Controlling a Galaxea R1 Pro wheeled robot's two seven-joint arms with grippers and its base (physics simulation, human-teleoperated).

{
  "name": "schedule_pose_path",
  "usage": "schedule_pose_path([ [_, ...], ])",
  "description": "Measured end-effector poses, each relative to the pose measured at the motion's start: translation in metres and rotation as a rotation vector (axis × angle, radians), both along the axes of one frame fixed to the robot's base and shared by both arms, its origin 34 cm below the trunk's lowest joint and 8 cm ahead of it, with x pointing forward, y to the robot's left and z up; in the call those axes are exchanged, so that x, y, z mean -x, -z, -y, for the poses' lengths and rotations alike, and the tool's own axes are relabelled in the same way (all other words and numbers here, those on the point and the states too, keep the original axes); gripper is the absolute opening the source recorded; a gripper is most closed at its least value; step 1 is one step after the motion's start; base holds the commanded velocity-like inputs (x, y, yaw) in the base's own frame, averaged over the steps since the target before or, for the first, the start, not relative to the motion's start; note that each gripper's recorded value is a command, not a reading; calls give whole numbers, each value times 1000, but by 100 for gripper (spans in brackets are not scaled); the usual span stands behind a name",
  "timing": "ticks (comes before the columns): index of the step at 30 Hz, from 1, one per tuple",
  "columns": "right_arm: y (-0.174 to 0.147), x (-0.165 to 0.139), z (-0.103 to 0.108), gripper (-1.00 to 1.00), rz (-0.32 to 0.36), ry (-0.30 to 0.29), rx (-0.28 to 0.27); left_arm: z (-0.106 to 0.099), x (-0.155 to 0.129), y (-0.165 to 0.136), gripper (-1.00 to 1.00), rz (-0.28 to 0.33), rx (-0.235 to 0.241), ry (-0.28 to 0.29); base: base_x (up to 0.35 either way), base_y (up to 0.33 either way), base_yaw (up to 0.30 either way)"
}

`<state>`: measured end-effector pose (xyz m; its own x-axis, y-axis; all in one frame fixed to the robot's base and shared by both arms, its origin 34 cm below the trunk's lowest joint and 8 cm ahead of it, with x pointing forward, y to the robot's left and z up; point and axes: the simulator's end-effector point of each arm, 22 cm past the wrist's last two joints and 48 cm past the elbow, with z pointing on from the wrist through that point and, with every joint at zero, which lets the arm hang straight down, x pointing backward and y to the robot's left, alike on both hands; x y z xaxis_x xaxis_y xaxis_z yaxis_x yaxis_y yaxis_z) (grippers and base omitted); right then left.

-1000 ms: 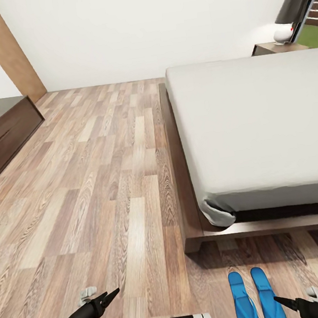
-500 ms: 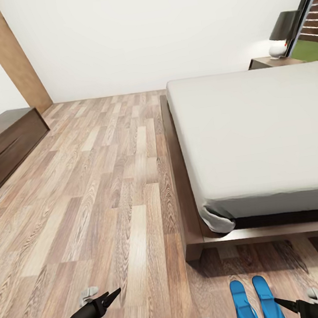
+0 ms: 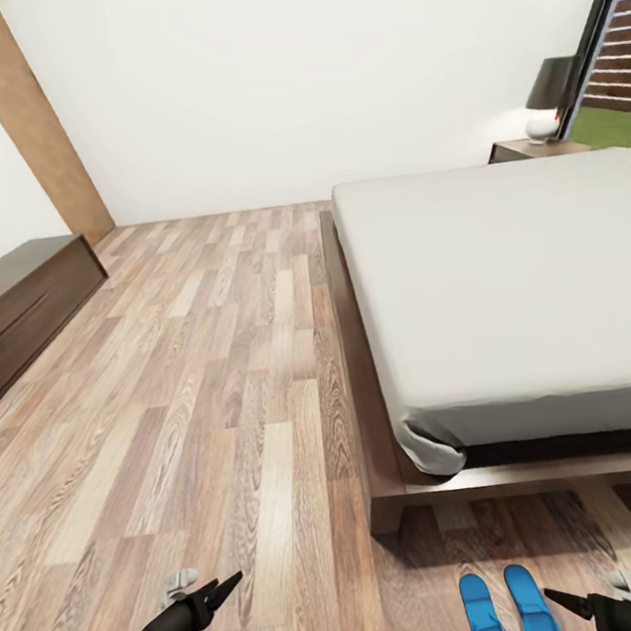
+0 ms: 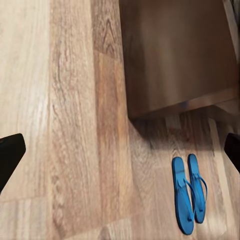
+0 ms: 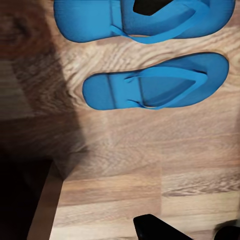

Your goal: In the bedroom, move the book from the bed onto either nightstand, and place the two sandals side by side next to the bed.

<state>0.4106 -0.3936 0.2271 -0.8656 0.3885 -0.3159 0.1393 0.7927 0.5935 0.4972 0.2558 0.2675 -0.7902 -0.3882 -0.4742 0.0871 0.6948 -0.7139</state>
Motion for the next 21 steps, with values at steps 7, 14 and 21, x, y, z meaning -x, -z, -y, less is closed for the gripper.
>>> schedule_pose_path([
  [7, -8, -7, -5, 100, 26, -3, -4, 5, -2, 0, 100, -5, -20, -23, 0, 0, 0],
  [14, 14, -4, -45, 100, -24, 26, 31, 17, -3, 12, 100, -1, -106, -63, 0, 0, 0],
  [21, 35, -3, -73, 100, -64, 41, 136, 33, 5, 26, 100, -10, -198, -66, 0, 0, 0],
])
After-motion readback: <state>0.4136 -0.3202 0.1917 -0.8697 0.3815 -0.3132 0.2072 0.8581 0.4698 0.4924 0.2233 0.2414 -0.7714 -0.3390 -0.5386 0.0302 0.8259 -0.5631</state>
